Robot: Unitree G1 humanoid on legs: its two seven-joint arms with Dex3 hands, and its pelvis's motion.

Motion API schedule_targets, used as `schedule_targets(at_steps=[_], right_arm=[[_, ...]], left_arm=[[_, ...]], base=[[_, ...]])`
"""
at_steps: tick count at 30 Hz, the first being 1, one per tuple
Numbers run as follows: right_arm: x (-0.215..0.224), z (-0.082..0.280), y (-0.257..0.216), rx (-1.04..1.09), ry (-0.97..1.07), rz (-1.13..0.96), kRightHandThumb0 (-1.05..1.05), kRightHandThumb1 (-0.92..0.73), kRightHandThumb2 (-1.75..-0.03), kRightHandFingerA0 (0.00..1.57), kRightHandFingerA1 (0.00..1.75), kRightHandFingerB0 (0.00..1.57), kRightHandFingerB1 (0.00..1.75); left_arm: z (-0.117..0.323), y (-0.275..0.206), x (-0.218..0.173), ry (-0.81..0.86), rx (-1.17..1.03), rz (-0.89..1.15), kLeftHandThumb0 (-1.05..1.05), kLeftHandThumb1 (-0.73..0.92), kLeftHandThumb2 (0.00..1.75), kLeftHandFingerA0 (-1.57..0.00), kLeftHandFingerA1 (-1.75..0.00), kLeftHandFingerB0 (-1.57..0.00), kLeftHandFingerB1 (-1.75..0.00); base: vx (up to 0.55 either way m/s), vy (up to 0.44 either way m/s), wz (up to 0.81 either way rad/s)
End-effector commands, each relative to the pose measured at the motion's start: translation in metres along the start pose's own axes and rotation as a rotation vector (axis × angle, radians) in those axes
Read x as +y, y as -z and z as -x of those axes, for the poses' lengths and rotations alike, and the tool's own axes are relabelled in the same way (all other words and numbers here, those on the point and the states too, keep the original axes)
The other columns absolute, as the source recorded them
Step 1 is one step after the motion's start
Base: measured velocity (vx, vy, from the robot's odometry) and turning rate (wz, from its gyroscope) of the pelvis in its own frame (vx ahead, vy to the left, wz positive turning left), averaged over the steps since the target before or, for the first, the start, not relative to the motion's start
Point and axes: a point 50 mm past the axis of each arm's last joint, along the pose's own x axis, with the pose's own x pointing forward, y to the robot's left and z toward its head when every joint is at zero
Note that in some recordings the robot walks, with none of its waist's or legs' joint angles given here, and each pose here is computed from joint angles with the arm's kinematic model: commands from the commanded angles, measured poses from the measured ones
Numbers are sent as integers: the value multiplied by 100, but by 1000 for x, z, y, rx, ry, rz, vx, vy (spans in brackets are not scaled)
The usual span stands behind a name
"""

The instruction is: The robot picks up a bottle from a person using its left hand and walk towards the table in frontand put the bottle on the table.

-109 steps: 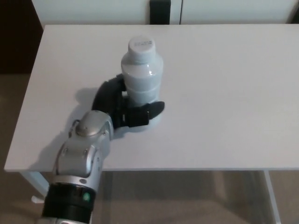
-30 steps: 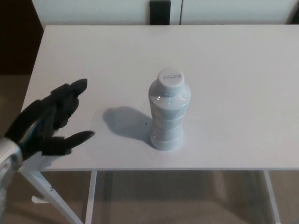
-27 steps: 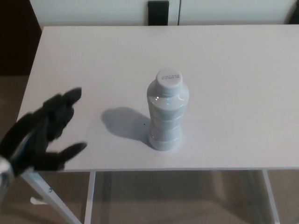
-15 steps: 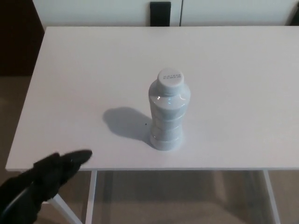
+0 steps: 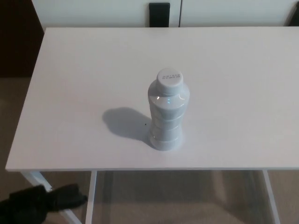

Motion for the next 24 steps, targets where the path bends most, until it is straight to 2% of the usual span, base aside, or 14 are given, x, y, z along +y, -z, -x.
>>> schedule_targets(at_steps=[1, 2, 3, 5, 6, 7, 9, 10, 14, 15, 18, 19, 21, 24], right_arm=[[-6, 0, 3, 43, -1, -57, -39, -69, -61, 74, 50, 58, 42], [-4, 0, 4, 43, -4, -53, -39, -69, -62, 74, 52, 58, 42], [-4, 0, 4, 43, -5, -53, -39, -69, -62, 74, 52, 58, 42], [-1, 1, 8, 53, -12, -51, -39, -69, -61, 76, 52, 58, 42], [2, 1, 11, 61, -20, -55, -39, -69, -61, 76, 50, 58, 42], [3, 1, 12, 63, -24, -57, -39, -69, -61, 76, 50, 58, 42], [3, 1, 12, 63, -24, -57, -39, -69, -61, 76, 50, 58, 42], [0, 2, 15, 66, -15, -45, -40, -70, -62, 77, 49, 57, 41], [-1, 3, 16, 68, -11, -38, -40, -70, -62, 77, 49, 57, 41], [1, 3, 18, 72, -12, -34, -40, -71, -62, 74, 47, 57, 40], [4, 5, 28, 92, -13, -28, -40, -71, -62, 74, 48, 56, 40], [7, 6, 32, 98, -16, -32, -40, -70, -62, 75, 48, 57, 41], [8, 6, 34, 101, -17, -33, -40, -70, -62, 75, 48, 57, 41], [13, 7, 38, 108, -29, -38, -40, -70, -62, 75, 49, 58, 41]], left_arm=[[19, 0, -1, 296, 104, -93, -54, 39, 72, -58, -52, -51, -47], [18, 72, 29, -8, 499, -190, -56, 45, 78, -58, -54, -46, -48], [18, 80, 32, -30, 542, -211, -56, 45, 78, -58, -54, -46, -48], [23, 115, 42, -172, 803, -427, -55, 50, 81, -53, -54, -40, -48], [29, 138, 49, -173, 987, -588, -50, 52, 84, -48, -66, -34, -49], [32, 145, 52, -165, 1050, -658, -50, 52, 84, -48, -66, -34, -49], [32, 146, 53, -165, 1051, -662, -50, 52, 84, -48, -66, -34, -49], [38, 154, 59, -155, 1110, -593, -45, 51, 86, -64, -74, -36, -53], [41, 160, 63, -153, 1138, -567, -45, 51, 86, -64, -74, -36, -53], [42, 166, 65, -147, 1177, -545, -37, 69, 60, -54, -52, -39, -40], [44, 181, 67, -141, 1261, -515, -35, 70, 61, -54, -50, -41, -41], [48, 192, 70, -219, 1292, -500, -34, 75, 62, -56, -53, -42, -45], [49, 197, 71, -251, 1307, -497, -34, 75, 62, -56, -53, -42, -45], [57, 209, 75, -476, 1331, -346, -34, 72, 61, -58, -66, -35, -44]], base=[[0, 0, 0], [0, 0, 0], [0, 0, 0], [0, 0, 0], [0, 0, 0], [0, 0, 0], [0, 0, 0], [0, 0, 0], [0, 0, 0], [0, 0, 0], [0, 0, 0], [0, 0, 0], [0, 0, 0], [0, 0, 0]])
